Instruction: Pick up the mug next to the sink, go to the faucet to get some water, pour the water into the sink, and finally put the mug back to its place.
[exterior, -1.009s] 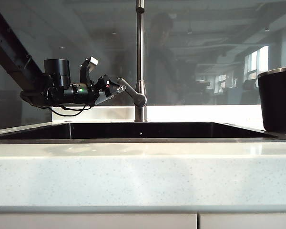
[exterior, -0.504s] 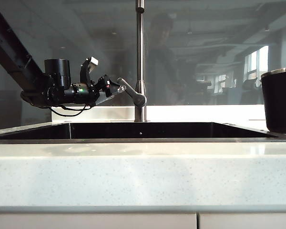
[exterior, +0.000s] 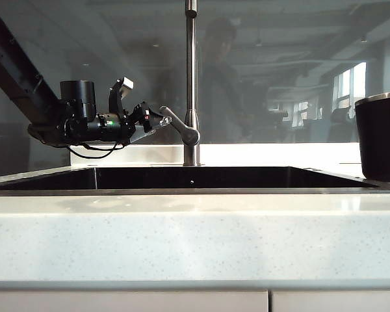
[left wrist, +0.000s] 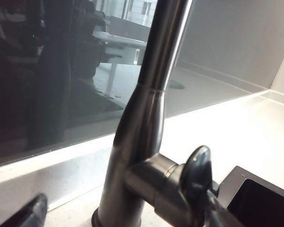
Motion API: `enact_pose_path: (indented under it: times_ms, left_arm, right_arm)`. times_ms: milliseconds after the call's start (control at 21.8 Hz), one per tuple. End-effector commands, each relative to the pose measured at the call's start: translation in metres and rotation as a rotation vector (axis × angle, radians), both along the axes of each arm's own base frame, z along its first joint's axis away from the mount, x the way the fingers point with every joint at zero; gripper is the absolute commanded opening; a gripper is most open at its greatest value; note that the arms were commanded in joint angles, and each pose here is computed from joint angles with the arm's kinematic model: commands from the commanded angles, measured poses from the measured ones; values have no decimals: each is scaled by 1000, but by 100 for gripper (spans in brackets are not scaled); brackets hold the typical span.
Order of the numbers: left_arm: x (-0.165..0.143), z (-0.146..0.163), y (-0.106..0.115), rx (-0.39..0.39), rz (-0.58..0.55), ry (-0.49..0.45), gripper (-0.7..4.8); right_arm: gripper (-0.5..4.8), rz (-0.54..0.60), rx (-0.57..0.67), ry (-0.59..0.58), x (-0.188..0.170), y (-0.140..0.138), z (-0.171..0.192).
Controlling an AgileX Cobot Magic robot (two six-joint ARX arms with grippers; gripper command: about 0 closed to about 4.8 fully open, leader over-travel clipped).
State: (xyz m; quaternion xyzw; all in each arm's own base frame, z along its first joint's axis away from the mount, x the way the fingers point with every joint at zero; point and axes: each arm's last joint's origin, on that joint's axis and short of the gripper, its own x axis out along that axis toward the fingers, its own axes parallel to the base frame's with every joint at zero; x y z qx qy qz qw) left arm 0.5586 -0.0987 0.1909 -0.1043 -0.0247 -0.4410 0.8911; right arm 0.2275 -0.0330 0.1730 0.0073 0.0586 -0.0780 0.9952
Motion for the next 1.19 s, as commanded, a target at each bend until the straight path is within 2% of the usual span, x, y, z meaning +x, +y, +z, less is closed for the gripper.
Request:
enact_pose_path:
  times_ms: [46, 504, 642, 963, 1100, 1192]
  left_arm:
    - [0, 4, 0, -3, -1, -10, 421]
    - [0, 4, 0, -3, -1, -9, 421]
    - [0, 4, 0, -3, -1, -9, 421]
    - [0, 4, 0, -3, -1, -9, 421]
    - [0, 4, 0, -3, -1, -9, 421]
    - [0, 4, 0, -3, -1, -9, 421]
  right_arm:
    - [-1, 19, -6, -7, 1, 1, 2]
    - [0, 16, -4, 8, 0, 1, 0]
    - [47, 16, -4, 15, 0, 1, -1]
    - [56, 15, -4, 16, 0, 1, -1]
    - [116, 8, -3, 28, 0, 1, -2]
    - [122, 8, 0, 44, 0, 1, -3]
